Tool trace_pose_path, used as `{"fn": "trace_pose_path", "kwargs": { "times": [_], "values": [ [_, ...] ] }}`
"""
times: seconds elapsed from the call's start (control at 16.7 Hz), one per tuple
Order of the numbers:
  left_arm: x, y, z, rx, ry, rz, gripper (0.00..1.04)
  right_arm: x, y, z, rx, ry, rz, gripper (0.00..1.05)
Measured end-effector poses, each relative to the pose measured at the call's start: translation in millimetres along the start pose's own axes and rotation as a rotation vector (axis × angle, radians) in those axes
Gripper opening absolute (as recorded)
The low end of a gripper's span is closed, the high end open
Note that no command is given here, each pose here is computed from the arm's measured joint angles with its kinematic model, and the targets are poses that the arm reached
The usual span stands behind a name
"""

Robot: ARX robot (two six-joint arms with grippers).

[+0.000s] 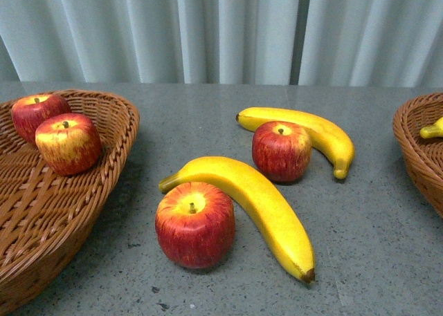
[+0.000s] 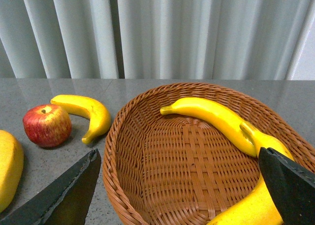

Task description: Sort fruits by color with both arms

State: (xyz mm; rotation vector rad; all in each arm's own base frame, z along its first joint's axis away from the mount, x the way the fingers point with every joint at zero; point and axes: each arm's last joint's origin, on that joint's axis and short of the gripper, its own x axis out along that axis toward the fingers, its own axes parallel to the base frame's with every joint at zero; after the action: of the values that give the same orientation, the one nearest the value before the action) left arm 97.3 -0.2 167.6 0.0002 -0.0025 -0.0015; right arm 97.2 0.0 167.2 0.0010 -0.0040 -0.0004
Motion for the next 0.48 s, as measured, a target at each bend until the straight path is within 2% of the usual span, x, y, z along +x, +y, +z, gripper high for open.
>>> {"fn": "trace_pose_path", "kwargs": {
  "times": [0.48],
  "values": [
    [0.0, 0.0, 0.0, 0.0, 0.0, 0.0, 0.98, 0.0, 0.0, 0.0, 0.0, 0.0, 0.0, 0.98]
  ]
}}
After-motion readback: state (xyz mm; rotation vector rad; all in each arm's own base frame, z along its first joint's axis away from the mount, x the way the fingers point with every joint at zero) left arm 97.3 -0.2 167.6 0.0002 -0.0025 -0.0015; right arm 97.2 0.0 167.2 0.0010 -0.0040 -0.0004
